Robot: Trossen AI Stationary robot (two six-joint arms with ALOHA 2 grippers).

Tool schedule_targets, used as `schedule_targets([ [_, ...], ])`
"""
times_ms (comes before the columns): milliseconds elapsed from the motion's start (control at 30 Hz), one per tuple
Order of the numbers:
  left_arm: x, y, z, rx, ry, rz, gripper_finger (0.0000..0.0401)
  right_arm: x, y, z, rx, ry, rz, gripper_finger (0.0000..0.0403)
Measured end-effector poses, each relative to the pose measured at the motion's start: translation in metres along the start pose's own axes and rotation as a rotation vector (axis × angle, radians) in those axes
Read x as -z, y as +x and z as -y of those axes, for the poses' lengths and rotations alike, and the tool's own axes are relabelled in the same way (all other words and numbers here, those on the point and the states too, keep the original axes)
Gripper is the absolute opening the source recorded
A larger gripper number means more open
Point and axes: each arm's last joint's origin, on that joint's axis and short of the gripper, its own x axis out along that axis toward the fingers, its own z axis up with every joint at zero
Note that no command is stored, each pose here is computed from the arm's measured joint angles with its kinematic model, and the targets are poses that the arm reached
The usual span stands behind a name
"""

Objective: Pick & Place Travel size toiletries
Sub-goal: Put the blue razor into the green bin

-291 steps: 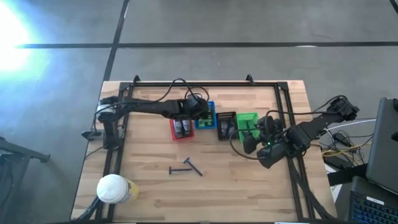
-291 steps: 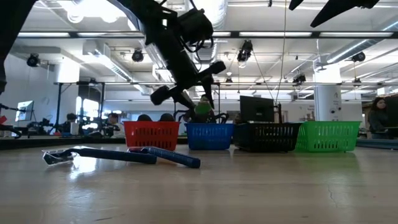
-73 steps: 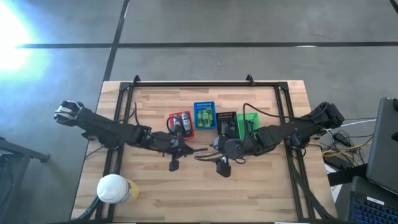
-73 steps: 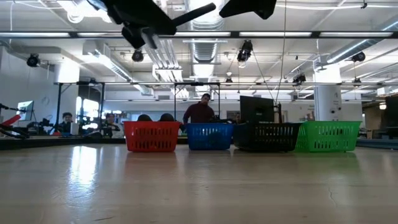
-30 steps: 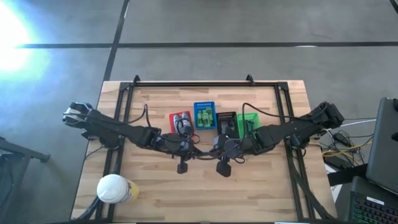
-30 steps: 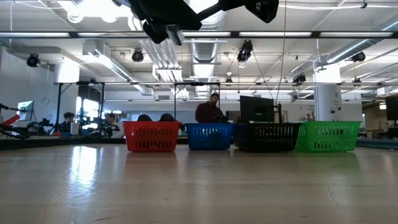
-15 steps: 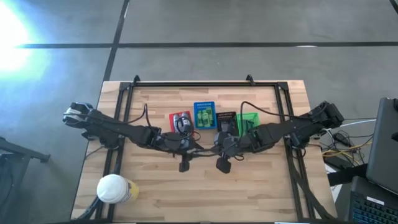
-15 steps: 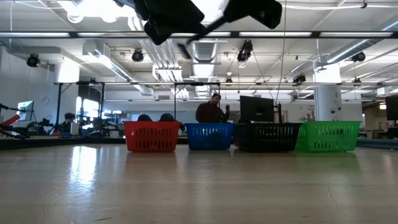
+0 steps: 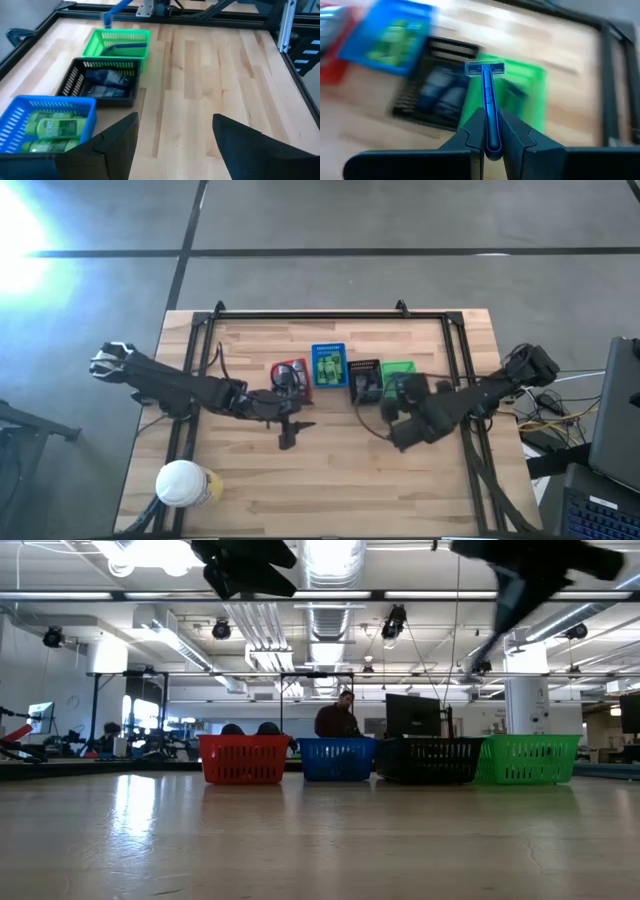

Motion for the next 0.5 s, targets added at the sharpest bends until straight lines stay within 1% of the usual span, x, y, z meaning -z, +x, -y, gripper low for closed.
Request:
schedule_targets([
  [67, -0.001, -0.004, -0.001, -0.001, 0.0, 0.0, 0.0258, 0.01, 0.008, 0.008, 0.049, 0.059, -0.01, 0.0029],
  [133, -0.003, -0.007, -0.002, 0.001, 0.004, 0.012, 0.0257, 0.018, 0.021, 0.012, 0.058, 0.109, -0.03, 0.0029],
  [267, -0.004, -0.01, -0.003, -0.005, 0.015, 0.017, 0.0257, 0.027, 0.053, 0.018, -0.001, 0.234, -0.063, 0.0029],
  [367, -0.003, -0.011, -0.003, -0.008, 0.017, 0.011, 0.0256, 0.03, 0.074, 0.027, -0.006, 0.264, -0.068, 0.0029],
  [500, -0.002, -0.011, -0.004, -0.012, 0.014, 0.0, 0.0256, 0.031, 0.089, 0.038, 0.046, 0.275, -0.061, 0.0034],
])
